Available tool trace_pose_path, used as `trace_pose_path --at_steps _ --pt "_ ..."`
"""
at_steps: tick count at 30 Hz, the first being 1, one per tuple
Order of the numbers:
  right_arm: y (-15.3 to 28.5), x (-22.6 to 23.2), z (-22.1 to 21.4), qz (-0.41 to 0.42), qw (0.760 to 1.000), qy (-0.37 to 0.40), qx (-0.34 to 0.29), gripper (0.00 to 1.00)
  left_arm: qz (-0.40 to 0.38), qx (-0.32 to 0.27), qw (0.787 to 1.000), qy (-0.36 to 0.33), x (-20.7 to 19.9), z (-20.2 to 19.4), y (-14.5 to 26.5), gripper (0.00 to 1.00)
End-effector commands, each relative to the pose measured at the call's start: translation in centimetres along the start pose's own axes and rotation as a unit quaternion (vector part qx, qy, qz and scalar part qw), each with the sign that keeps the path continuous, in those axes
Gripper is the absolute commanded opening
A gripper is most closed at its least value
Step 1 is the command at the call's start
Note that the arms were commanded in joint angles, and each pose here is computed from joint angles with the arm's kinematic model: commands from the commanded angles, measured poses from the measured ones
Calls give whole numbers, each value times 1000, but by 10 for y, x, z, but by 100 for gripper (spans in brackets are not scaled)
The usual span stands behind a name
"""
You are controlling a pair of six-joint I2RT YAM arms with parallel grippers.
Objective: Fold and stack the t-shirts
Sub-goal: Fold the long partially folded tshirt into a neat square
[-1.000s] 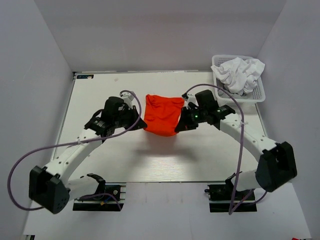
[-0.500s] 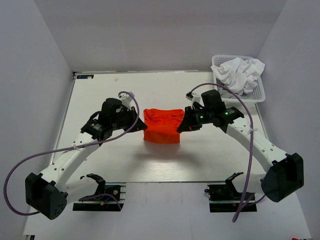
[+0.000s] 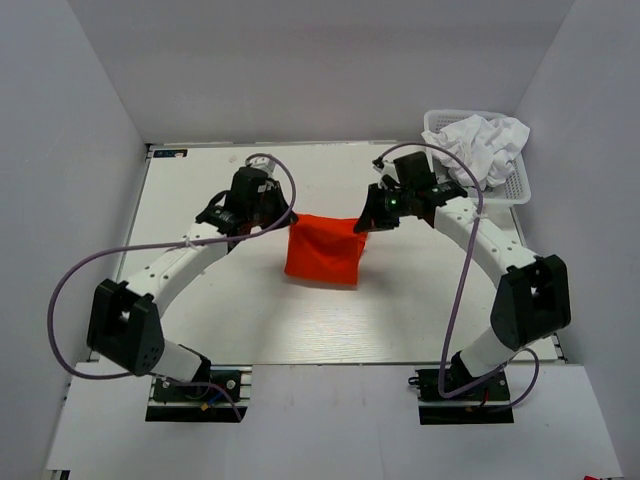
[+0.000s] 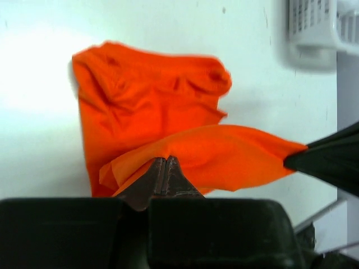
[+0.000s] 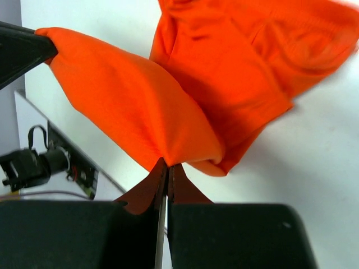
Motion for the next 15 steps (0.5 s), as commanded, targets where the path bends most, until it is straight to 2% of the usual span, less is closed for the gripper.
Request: trace_pose_path --at_steps 1,2,15 --pt "7 -4 35 -18 999 23 -36 0 -6 -61 998 -15 -21 39 -13 0" --pt "-2 -12 33 -22 999 14 -22 0 -4 -59 998 -20 -22 41 -19 0" --pt "-36 -78 63 -98 994 -30 -20 0 50 -43 997 -45 -15 68 -101 0"
Point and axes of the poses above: each gripper's point midway between its finger pads, its own y axis back along the fingers, its own x axis along the line the jaws close on, z = x × y, the point moved 5 cm from there along y, back along the fingers, and after that the axes turned 13 degrees about y, right-handed, at the moved point
